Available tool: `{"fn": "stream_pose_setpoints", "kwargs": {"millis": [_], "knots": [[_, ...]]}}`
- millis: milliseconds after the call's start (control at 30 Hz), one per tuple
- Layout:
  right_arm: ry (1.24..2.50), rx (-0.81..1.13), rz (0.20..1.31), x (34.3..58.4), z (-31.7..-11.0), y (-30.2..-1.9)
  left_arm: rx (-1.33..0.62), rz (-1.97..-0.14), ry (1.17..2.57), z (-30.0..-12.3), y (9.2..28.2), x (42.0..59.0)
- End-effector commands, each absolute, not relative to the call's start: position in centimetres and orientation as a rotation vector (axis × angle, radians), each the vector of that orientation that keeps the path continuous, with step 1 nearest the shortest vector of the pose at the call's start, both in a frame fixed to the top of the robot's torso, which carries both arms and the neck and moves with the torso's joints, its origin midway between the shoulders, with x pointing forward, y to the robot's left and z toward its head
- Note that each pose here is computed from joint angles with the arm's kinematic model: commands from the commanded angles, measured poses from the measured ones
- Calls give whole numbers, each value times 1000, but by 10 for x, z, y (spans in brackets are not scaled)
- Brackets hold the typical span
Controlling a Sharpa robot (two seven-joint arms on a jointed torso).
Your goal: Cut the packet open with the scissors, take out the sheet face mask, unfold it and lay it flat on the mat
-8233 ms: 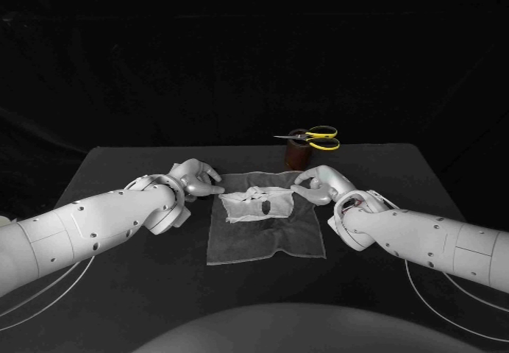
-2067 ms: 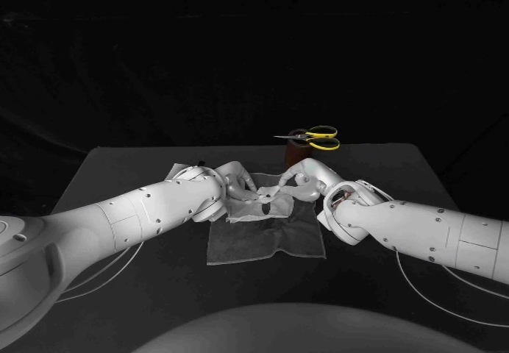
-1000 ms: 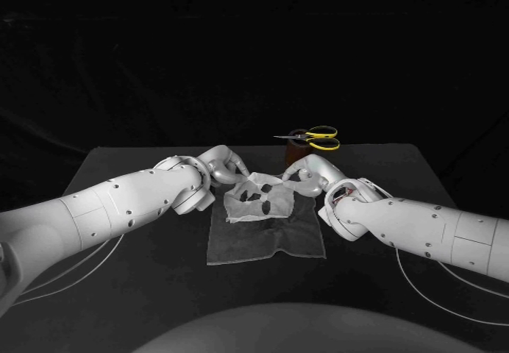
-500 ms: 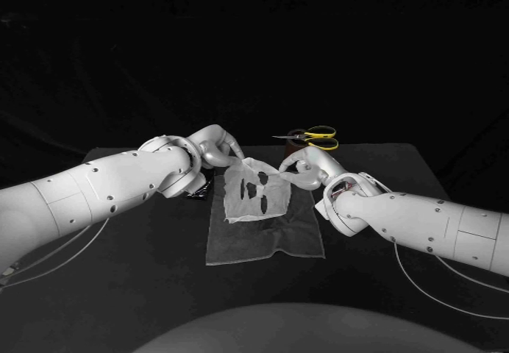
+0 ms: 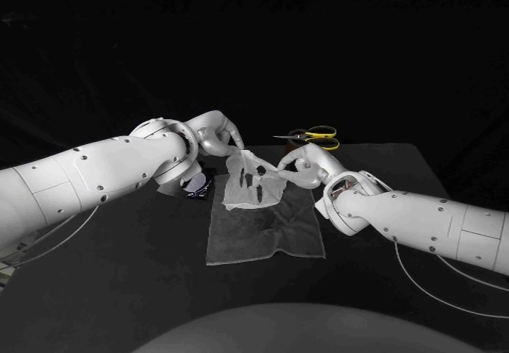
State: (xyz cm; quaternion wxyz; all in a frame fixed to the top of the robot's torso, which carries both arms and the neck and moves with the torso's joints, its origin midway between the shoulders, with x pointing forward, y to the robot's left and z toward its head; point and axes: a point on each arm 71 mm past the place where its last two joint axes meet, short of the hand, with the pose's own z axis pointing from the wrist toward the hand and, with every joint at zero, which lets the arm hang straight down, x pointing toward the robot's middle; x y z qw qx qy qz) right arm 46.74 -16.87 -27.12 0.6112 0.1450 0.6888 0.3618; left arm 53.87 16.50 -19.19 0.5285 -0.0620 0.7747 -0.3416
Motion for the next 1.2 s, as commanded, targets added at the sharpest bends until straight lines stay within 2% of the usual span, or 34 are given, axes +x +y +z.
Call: {"fn": "stream_pose_setpoints", "kwargs": {"millis": [33,233,400,800,1200], "knots": [[1568,322,848,467,-268,-168,-105,-803,1880,-192,165,538],[1546,321,865,466,-262,-168,-120,-804,1883,-191,167,537],[1534,299,897,468,-249,-167,-185,-838,1887,-190,172,531],[1555,229,954,477,-209,-171,-364,-962,1906,-174,186,507],[1579,113,973,488,-184,-179,-528,-1105,1964,-166,181,480]]}}
